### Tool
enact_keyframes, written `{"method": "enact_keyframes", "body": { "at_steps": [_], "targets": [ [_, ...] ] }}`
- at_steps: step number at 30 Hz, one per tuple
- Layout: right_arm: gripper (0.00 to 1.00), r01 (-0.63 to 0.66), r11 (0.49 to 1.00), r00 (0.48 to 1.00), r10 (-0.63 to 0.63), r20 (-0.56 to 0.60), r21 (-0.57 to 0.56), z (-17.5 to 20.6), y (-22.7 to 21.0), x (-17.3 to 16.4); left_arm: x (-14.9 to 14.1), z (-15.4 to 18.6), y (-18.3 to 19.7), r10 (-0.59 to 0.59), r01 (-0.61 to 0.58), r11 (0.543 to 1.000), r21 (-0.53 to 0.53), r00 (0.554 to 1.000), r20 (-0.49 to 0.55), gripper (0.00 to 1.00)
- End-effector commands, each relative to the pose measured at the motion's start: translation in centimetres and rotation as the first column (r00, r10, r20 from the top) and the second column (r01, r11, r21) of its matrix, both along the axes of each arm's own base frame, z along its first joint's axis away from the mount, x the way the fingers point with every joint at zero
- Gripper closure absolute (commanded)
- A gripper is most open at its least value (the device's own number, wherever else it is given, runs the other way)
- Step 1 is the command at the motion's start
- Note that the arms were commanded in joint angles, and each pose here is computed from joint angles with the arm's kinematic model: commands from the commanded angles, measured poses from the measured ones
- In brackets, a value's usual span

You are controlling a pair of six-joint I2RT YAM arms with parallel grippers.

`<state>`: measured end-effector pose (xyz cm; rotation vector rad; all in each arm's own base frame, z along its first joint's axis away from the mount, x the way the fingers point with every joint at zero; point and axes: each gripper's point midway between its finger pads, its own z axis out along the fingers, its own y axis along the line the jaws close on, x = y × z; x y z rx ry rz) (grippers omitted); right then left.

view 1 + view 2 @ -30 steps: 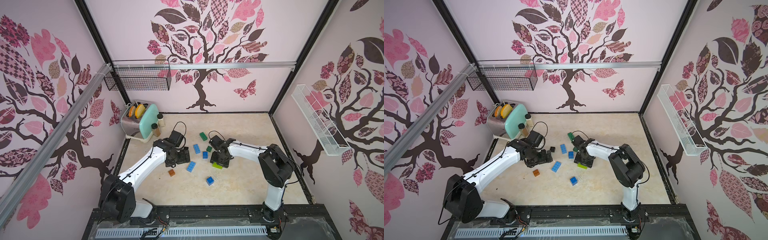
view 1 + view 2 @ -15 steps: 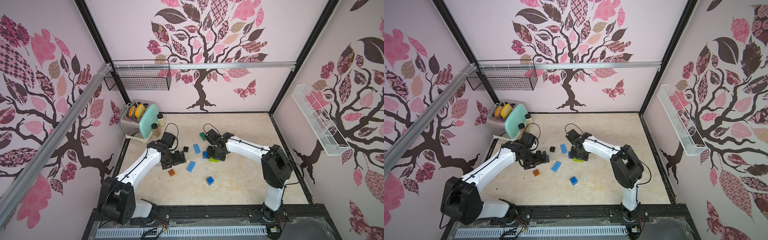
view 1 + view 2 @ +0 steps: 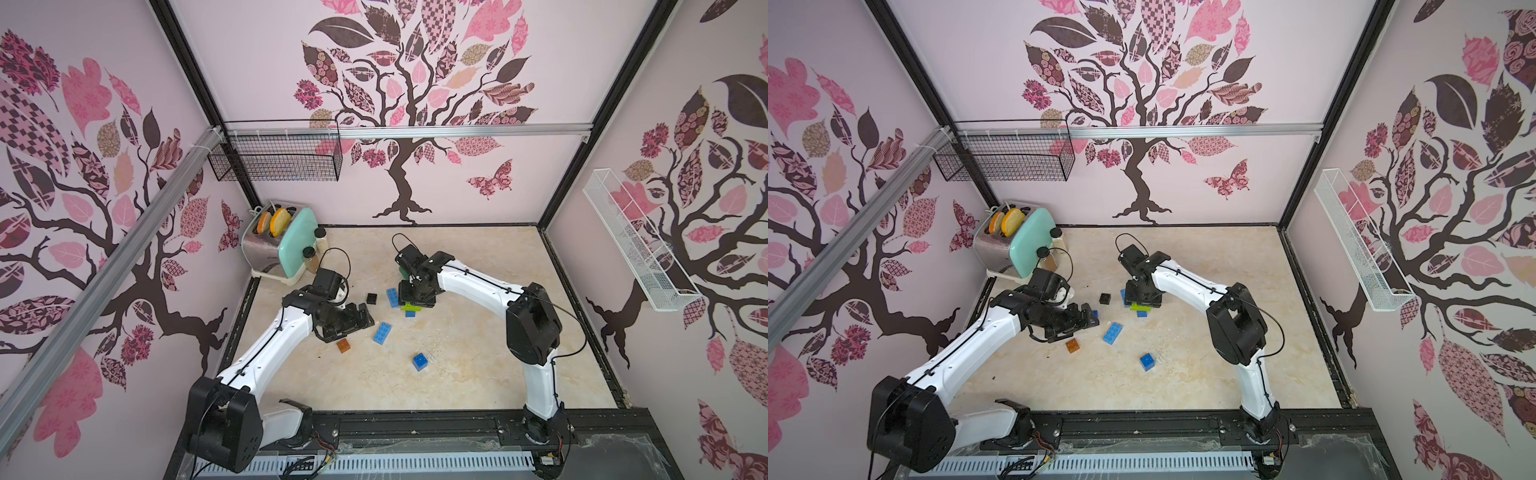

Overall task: Assemble the letter f with lego
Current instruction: Assemble the lego brick with the lego brick.

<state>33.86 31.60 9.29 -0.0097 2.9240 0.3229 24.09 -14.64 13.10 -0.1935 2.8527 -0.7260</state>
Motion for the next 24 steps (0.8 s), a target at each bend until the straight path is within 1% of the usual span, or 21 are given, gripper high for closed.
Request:
{"method": "enact_keyframes", "body": {
  "at_steps": [1,8,24],
  "targets": [
    [0.42,-0.036,0.999,0.999,0.036,0.01,0.0,0.8,0.6,0.0,0.2,1.1,-0.3,-0.006,0.009,0.999,-0.042,0.998,0.058,0.04],
    [0.4,-0.054,0.998,0.998,0.054,0.02,-0.043,0.2,0.1,0.4,-0.1,0.5,0.3,-0.003,0.004,1.0,-0.013,0.999,0.051,0.04],
    [0.4,-0.054,0.996,0.998,0.056,0.033,-0.077,-0.7,0.5,1.7,-0.4,-0.4,0.8,0.001,-0.001,1.0,0.015,0.999,0.036,0.04]
  ]
}}
